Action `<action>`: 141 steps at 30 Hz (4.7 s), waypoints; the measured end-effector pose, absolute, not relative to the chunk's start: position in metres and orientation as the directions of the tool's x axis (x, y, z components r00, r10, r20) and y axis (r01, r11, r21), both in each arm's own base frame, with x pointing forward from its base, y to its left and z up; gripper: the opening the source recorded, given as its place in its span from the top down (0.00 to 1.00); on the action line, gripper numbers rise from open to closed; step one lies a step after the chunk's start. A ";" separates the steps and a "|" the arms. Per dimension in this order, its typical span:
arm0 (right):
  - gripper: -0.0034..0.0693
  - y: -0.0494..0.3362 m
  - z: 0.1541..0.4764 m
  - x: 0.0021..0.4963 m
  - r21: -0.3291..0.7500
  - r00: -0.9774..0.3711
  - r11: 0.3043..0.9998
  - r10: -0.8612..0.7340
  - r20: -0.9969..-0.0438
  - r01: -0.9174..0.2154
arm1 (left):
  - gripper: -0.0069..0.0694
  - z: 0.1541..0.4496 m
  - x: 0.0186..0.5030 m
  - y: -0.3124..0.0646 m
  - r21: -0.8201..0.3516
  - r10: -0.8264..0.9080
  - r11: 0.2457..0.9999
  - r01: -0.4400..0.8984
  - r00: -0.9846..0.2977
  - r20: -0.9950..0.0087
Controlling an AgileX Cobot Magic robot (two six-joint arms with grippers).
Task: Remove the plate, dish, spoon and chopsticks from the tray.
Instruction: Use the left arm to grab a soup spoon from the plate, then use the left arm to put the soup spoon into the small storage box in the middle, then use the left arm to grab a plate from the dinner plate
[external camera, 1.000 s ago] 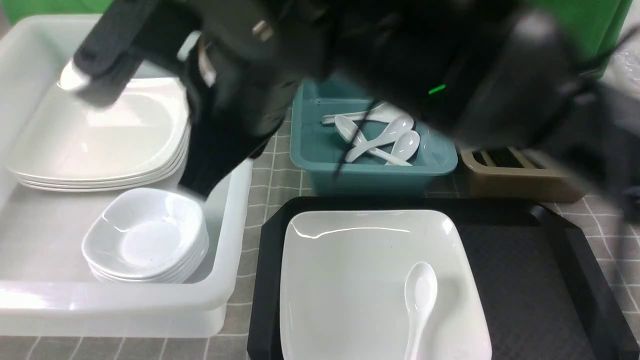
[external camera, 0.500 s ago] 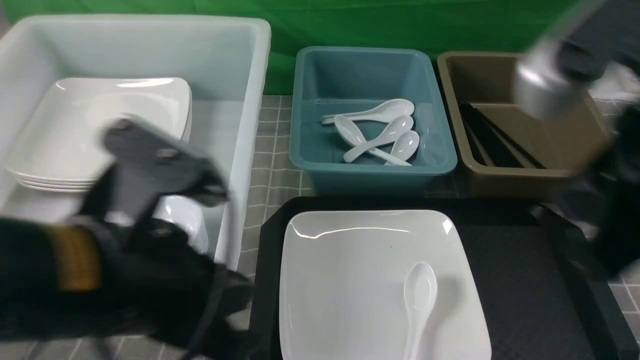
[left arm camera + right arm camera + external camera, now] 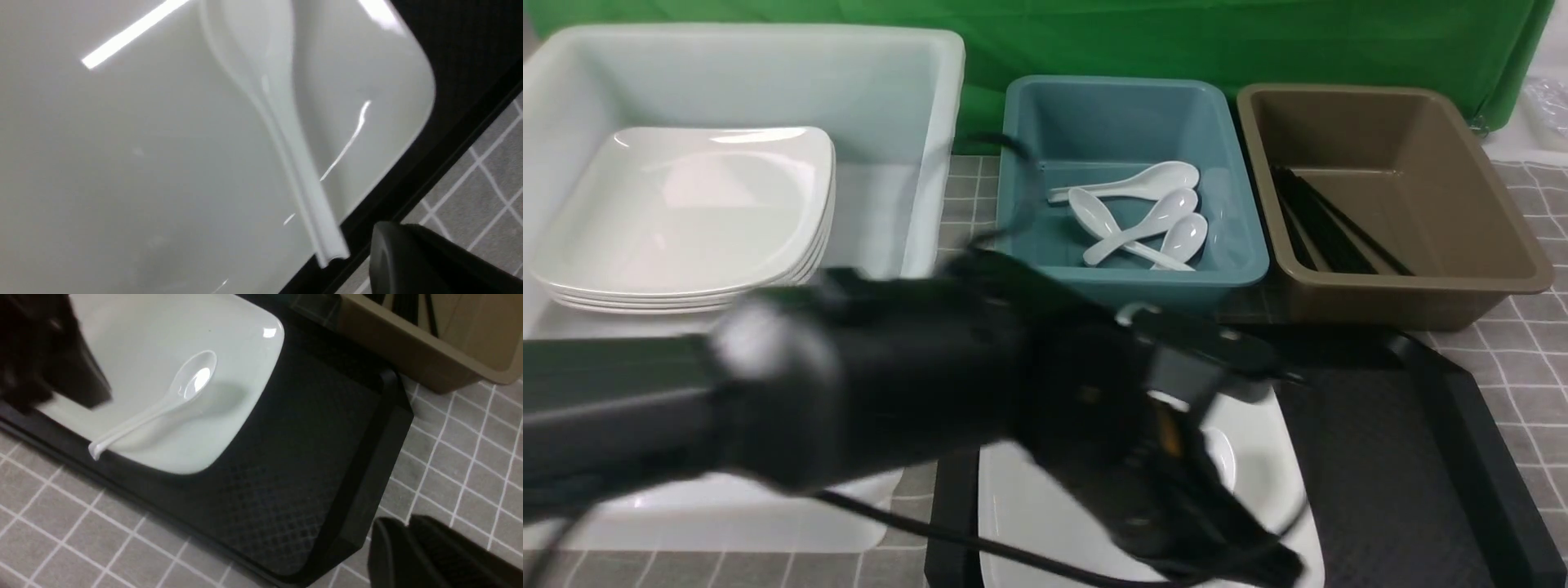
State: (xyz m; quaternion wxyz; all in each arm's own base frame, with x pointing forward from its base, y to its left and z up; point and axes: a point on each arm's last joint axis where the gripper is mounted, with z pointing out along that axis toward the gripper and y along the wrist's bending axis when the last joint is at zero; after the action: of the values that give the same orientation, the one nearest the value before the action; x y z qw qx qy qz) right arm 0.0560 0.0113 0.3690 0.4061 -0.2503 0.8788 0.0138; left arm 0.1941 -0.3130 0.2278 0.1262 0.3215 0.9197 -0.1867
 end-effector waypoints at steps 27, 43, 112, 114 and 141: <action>0.80 0.009 0.365 0.053 -0.286 -0.464 0.791 -0.563 -0.684 -0.540 | 0.39 0.198 0.232 -0.343 -0.145 0.460 0.853 0.501 -0.854 -0.243; 0.79 0.009 0.364 0.053 -0.325 -0.431 0.757 -0.609 -0.665 -0.568 | 0.67 0.164 0.233 -0.347 -0.121 0.582 0.790 0.602 -0.797 -0.165; 0.73 0.013 0.367 0.053 -0.261 -0.433 0.789 -0.543 -0.719 -0.557 | 0.25 0.182 0.198 -0.247 0.191 0.974 -0.187 0.964 0.207 -0.093; 0.73 0.013 0.367 0.053 -0.258 -0.434 0.788 -0.543 -0.719 -0.558 | 0.25 0.176 0.199 -0.249 0.190 0.973 -0.195 0.962 0.214 -0.088; 0.73 0.014 0.367 0.053 -0.271 -0.422 0.775 -0.560 -0.713 -0.570 | 0.61 0.165 0.199 -0.249 0.234 0.974 -0.177 0.956 0.204 -0.099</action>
State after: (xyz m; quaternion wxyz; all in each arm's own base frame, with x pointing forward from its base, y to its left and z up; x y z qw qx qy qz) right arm 0.0528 0.0137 0.3667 0.4205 -0.3351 0.8431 0.0063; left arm 0.1989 -0.2492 0.1650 0.1228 0.7662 0.6298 0.0362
